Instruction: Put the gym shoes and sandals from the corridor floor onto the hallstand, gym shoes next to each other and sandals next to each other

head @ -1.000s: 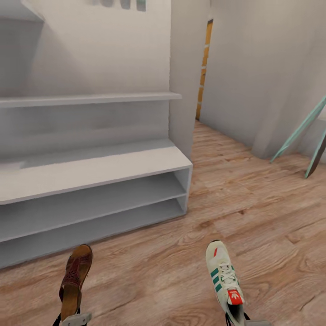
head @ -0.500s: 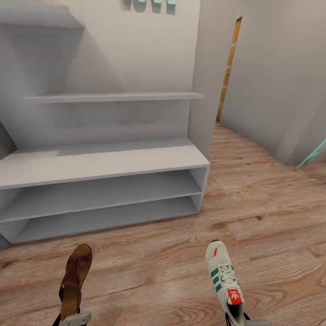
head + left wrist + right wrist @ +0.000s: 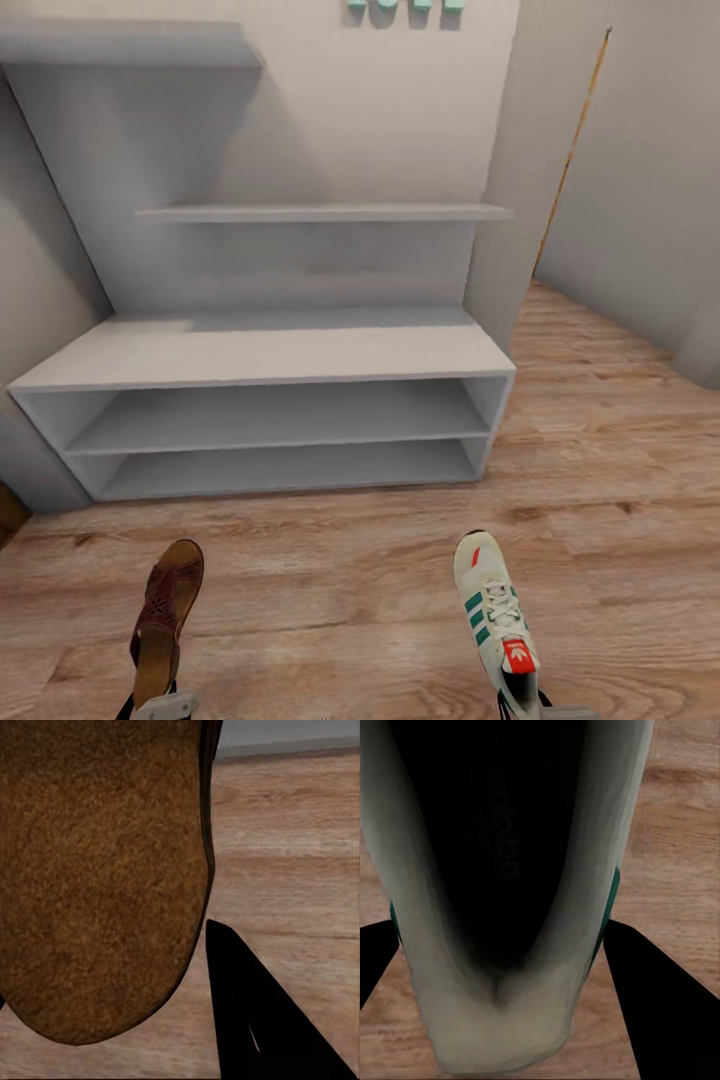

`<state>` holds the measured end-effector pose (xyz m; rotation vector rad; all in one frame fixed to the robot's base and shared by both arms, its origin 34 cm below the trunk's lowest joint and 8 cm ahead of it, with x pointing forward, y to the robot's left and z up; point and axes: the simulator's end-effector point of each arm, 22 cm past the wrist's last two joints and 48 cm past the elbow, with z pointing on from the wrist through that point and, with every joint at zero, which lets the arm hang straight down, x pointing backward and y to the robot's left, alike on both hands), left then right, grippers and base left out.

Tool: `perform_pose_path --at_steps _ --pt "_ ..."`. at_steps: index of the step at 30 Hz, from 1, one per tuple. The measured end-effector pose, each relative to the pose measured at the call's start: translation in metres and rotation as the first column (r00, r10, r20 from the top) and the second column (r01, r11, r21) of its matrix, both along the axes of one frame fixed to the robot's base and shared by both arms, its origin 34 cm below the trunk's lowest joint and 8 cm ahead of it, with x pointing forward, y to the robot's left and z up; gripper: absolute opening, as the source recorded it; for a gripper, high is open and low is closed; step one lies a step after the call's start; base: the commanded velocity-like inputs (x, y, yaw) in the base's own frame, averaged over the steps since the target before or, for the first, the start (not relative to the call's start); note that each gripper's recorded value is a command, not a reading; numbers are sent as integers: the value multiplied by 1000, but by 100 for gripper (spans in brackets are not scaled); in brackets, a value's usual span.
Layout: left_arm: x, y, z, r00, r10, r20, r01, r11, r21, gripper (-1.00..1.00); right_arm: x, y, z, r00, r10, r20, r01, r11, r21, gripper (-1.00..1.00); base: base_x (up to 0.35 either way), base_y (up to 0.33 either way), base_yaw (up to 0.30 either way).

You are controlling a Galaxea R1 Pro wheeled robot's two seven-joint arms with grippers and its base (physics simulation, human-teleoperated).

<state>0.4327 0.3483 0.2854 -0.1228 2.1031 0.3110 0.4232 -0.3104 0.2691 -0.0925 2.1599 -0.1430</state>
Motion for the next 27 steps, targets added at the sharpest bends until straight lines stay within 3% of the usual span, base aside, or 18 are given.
perform_pose_path --at_steps 7,19,27 --pt "0 0 0 1000 0 0 0 1000 -1 -100 0 0 0 1000 1 0 -1 1000 0 -100 -148 253 36" --pt "0 1 0 1000 0 1 0 1000 1 -100 0 1 0 1000 4 -1 -4 1000 1 -100 -9 287 1" --pt "0 1 0 1000 1 0 -1 1000 2 -100 1 -1 1 1000 -3 5 3 1000 1 -100 0 119 0"
